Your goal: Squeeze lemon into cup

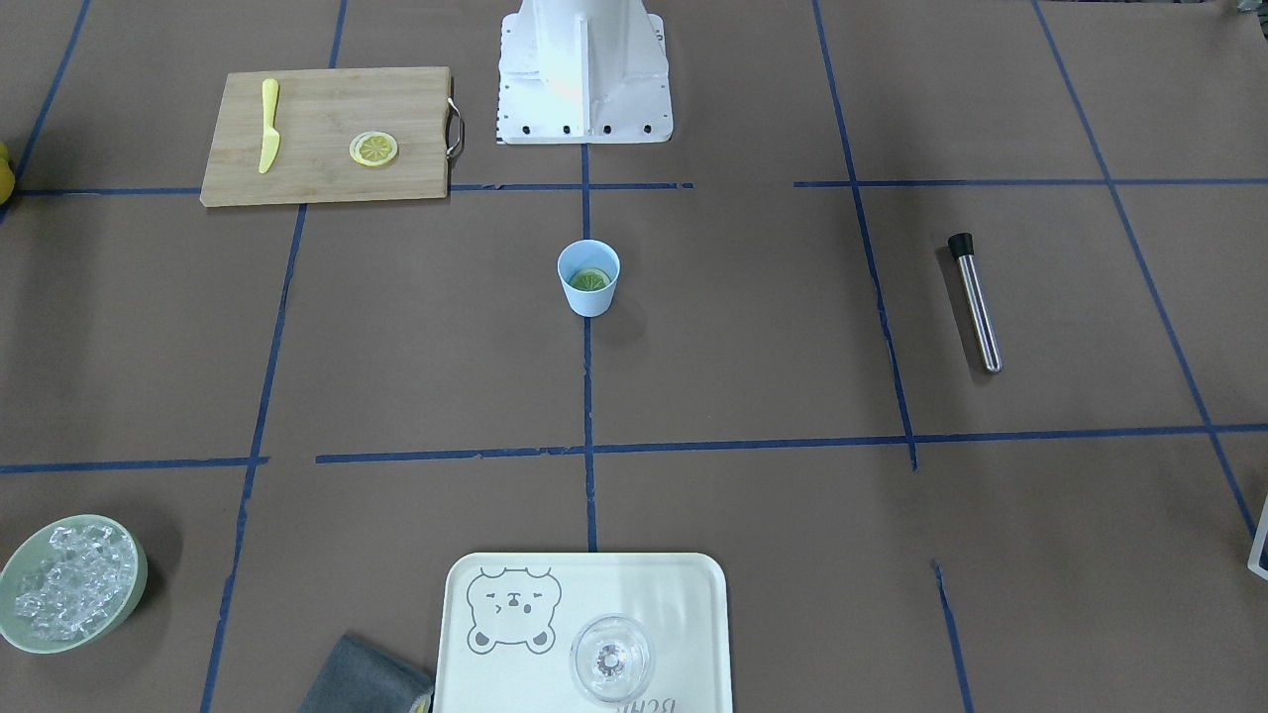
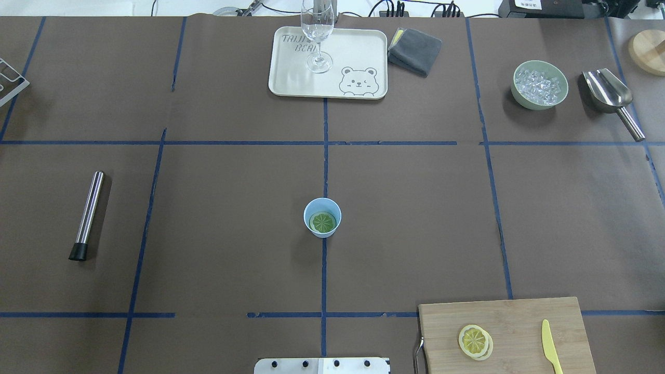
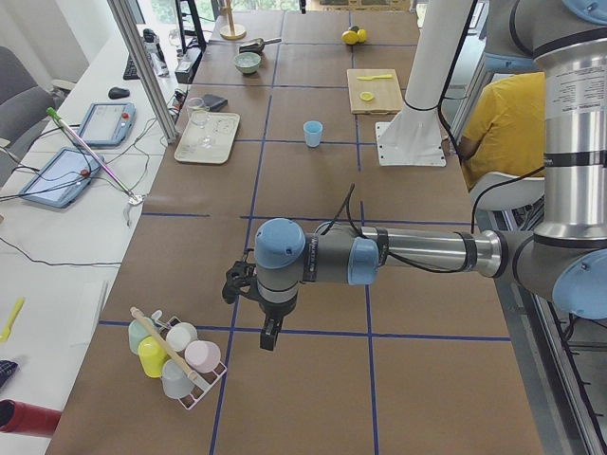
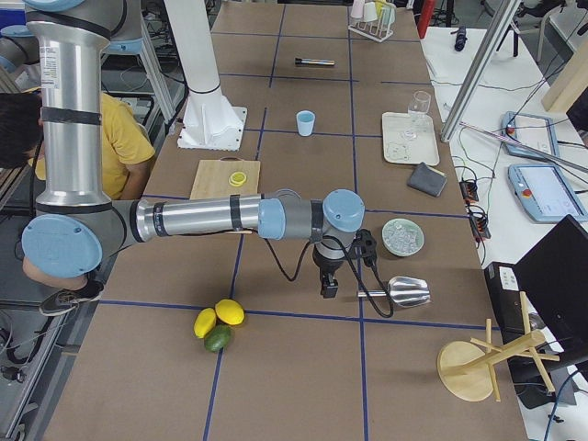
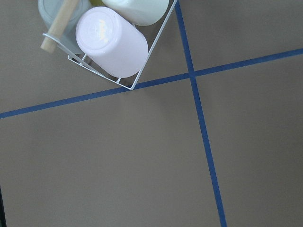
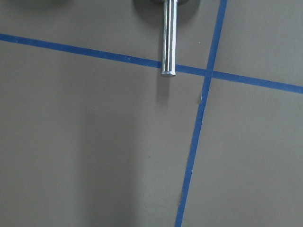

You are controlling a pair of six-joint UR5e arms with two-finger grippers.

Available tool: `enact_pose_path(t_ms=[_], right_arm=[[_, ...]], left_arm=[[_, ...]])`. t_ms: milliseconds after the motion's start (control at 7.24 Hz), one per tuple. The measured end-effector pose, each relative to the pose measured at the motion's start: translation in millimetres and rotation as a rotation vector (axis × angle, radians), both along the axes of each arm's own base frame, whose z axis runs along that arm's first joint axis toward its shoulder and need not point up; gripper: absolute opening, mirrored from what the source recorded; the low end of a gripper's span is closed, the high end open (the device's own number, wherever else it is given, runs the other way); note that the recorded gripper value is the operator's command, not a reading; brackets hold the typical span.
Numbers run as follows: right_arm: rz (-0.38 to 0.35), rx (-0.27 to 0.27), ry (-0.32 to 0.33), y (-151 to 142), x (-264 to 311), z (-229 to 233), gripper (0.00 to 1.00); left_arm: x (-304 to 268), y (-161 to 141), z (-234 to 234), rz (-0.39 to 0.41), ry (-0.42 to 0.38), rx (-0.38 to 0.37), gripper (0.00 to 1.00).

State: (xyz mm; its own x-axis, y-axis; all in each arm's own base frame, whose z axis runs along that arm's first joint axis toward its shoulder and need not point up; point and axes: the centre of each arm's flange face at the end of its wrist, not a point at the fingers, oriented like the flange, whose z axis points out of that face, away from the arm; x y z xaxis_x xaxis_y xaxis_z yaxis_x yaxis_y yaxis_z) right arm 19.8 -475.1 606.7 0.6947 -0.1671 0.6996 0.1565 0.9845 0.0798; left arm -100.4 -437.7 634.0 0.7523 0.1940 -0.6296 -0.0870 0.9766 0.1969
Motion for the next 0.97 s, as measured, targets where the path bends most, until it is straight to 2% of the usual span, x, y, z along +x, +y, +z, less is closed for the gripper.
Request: enact_pose_path(t_ms=[414,690,967], right_arm=[[0.001,0.003,-0.007,-1.3,-0.3,-2.8,1.0],[0.001,0.001,-0.006,-0.9,-0.1,-2.3,1.0],[0.001,-0.006,0.001,2.6,0.6,1.8,1.0]], left_arm=[[1.8,3.2,3.8,0.003,0.014,-0.036,1.0],[6.7,7.7,5.8,0.004,0.066,-0.104,1.0],[11.0,9.2,8.1,0.011,0.074,-0.144,1.0]])
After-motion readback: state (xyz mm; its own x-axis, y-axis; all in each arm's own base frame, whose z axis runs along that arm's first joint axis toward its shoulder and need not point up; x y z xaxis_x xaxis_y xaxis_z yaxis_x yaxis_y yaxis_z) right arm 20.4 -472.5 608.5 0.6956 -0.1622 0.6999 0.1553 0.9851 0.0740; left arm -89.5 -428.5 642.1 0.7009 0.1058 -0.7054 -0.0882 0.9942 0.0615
